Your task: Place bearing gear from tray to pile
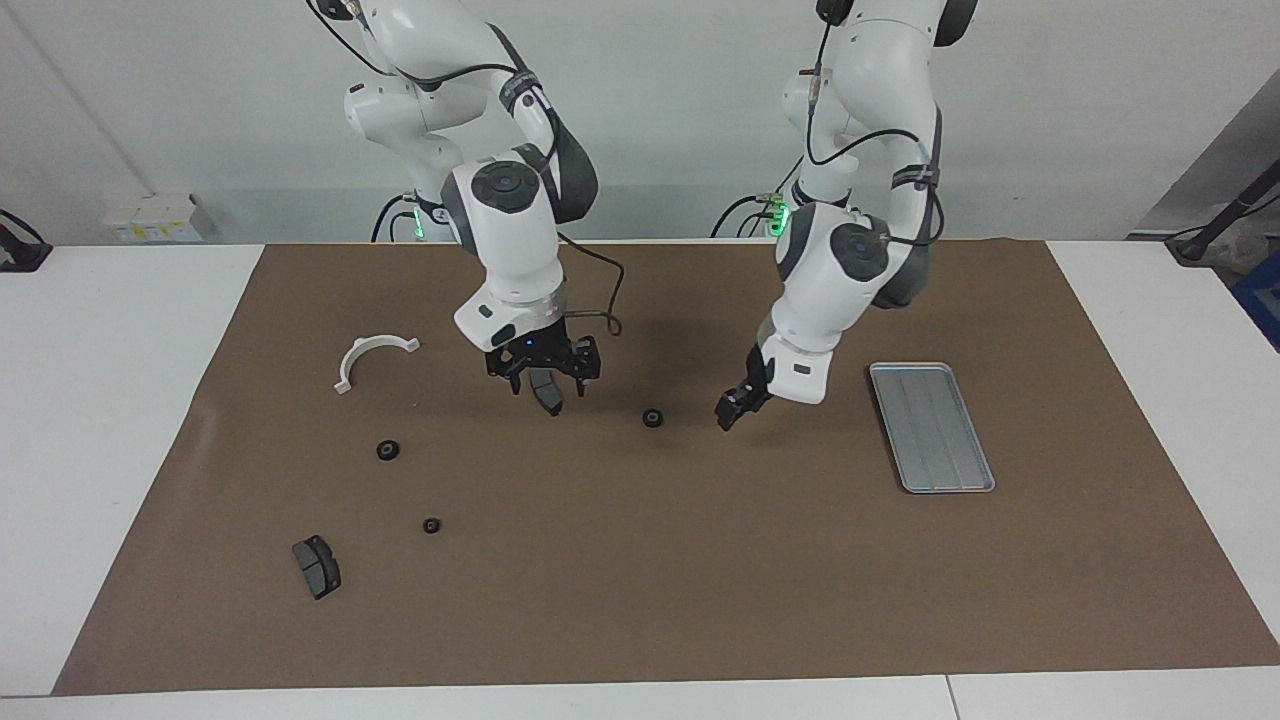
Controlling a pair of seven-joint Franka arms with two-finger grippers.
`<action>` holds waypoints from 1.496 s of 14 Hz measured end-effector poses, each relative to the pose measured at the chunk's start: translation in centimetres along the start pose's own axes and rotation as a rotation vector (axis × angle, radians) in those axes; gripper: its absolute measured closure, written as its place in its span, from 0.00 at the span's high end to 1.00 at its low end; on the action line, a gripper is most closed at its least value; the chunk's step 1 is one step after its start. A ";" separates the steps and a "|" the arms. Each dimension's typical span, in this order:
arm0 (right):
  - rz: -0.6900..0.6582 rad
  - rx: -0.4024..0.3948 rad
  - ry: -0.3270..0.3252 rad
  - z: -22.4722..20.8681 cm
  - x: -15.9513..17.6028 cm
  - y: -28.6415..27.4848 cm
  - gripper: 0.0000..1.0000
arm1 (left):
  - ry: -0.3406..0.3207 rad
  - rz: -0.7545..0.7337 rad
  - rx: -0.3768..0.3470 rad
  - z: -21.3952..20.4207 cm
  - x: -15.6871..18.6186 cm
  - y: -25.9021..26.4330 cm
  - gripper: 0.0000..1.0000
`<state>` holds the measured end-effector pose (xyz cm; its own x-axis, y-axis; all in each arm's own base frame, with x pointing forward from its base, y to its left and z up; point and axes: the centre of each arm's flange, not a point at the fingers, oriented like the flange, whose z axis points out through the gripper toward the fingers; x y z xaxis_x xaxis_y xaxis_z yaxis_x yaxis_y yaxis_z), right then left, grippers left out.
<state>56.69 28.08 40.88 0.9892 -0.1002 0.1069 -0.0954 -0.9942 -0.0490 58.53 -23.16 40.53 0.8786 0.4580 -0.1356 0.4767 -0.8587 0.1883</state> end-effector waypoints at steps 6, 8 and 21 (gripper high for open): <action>-0.040 -0.009 -0.031 5.2 -2.2 -8.6 1.00 | -0.075 0.220 0.084 -7.5 5.7 -11.4 0.69; -0.049 -0.016 -0.026 8.0 -2.8 -10.6 1.00 | -0.049 0.285 0.149 -9.1 7.2 -14.3 0.82; -0.068 -0.027 -0.039 12.2 -3.5 -11.5 0.62 | 0.142 0.452 0.158 -19.0 11.1 -17.7 1.00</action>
<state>55.69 40.32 28.94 0.9970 -0.0314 0.0706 -0.0303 -0.9994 -0.0164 60.43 1.50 54.18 0.9969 0.0497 0.0609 0.0469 -0.9978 0.0464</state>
